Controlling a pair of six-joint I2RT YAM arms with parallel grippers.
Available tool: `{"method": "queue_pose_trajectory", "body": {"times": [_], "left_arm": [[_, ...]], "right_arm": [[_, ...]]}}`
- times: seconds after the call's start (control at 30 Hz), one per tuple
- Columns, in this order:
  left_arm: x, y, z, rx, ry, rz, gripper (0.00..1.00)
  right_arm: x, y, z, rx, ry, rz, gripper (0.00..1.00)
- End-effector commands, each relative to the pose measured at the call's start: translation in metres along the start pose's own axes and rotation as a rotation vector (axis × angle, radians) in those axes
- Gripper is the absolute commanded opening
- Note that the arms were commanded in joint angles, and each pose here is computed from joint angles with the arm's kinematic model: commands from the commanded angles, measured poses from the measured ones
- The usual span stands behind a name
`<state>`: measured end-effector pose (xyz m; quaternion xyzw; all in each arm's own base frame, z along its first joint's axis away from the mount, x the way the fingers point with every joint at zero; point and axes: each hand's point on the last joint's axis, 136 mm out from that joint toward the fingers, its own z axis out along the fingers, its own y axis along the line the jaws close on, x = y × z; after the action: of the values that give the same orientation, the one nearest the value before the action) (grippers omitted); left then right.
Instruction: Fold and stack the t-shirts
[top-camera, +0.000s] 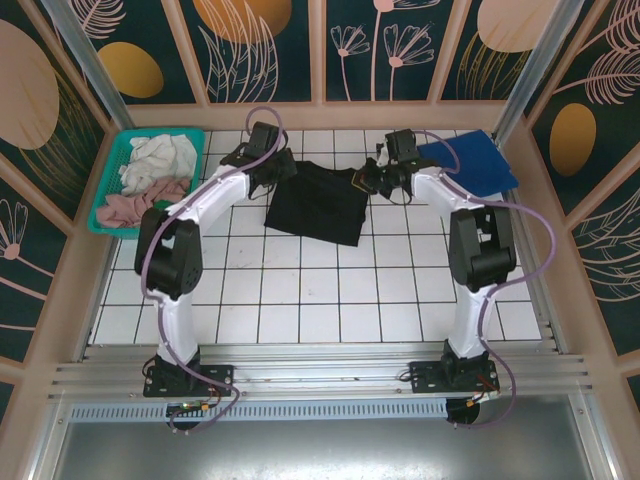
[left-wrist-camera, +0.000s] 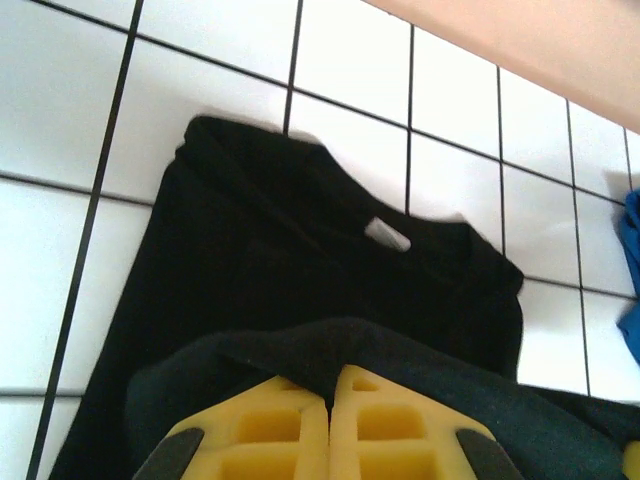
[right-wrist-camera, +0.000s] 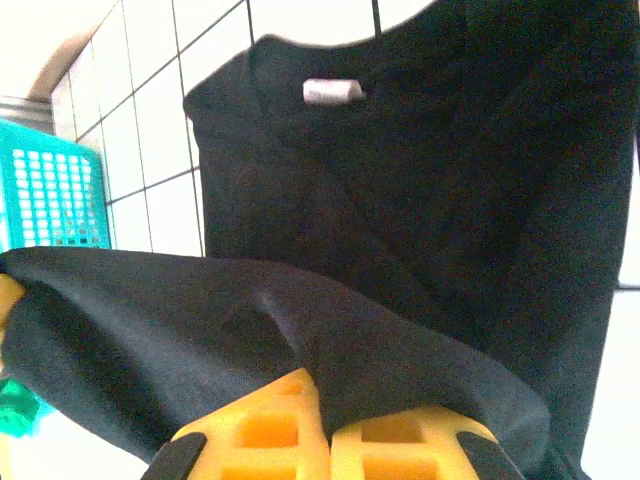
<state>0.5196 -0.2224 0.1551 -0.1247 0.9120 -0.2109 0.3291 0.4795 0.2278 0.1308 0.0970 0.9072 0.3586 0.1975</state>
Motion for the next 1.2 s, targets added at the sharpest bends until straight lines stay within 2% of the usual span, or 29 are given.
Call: {"method": "queue_pose_trajectory", "body": {"times": [0.0,0.1,0.17,0.23,0.27,0.3,0.33,0.37,0.43,0.53,0.6,0.7,0.83,1.0,1.07,1.17], "left_arm": [[-0.02,0.003,0.017,-0.002,0.009,0.007,0.0],[-0.028,0.004,0.038,0.006,0.028,0.0,0.05],[-0.03,0.003,0.05,0.028,0.045,-0.003,0.19],[-0.032,0.007,0.058,0.024,0.056,-0.009,0.27],[-0.033,0.009,0.062,0.023,0.06,-0.008,0.33],[-0.034,0.013,0.065,0.015,0.061,-0.008,0.4],[-0.037,0.017,0.066,0.004,0.058,-0.01,0.44],[-0.039,0.021,0.066,0.0,0.06,-0.007,0.44],[-0.043,0.023,0.06,-0.009,0.051,0.026,0.45],[-0.036,0.024,0.053,0.006,0.06,0.097,0.46],[-0.022,0.025,0.056,0.011,0.084,0.149,0.46],[0.014,0.028,0.073,0.026,0.165,0.219,0.46],[0.056,0.05,0.094,-0.015,0.257,0.218,0.44],[0.09,0.08,0.084,-0.075,0.282,0.165,0.42],[0.106,0.087,0.075,-0.099,0.297,0.159,0.4],[0.14,0.08,0.06,-0.085,0.327,0.168,0.39]], "right_arm": [[-0.02,-0.005,0.009,-0.011,0.018,-0.016,0.0],[-0.037,-0.017,0.019,0.017,0.011,-0.009,0.0],[-0.05,-0.023,0.02,0.03,-0.001,0.001,0.03],[-0.063,-0.026,0.022,0.02,-0.013,0.003,0.13],[-0.07,-0.026,0.022,0.011,-0.022,-0.003,0.23],[-0.077,-0.028,0.023,0.007,-0.033,-0.012,0.28],[-0.084,-0.031,0.024,0.018,-0.04,-0.016,0.28],[-0.091,-0.034,0.022,0.042,-0.044,-0.021,0.28],[-0.098,-0.039,0.015,0.116,-0.064,-0.045,0.36],[-0.093,-0.038,-0.002,0.216,-0.147,-0.098,0.44],[-0.075,-0.024,-0.007,0.195,-0.198,-0.152,0.44],[-0.046,-0.006,0.007,0.12,-0.216,-0.236,0.47],[-0.047,-0.021,0.048,0.113,-0.144,-0.211,0.36],[-0.076,-0.052,0.08,0.175,-0.15,-0.151,0.2],[-0.085,-0.069,0.09,0.195,-0.143,-0.061,0.18],[-0.097,-0.072,0.096,0.167,-0.133,-0.007,0.25]]}}
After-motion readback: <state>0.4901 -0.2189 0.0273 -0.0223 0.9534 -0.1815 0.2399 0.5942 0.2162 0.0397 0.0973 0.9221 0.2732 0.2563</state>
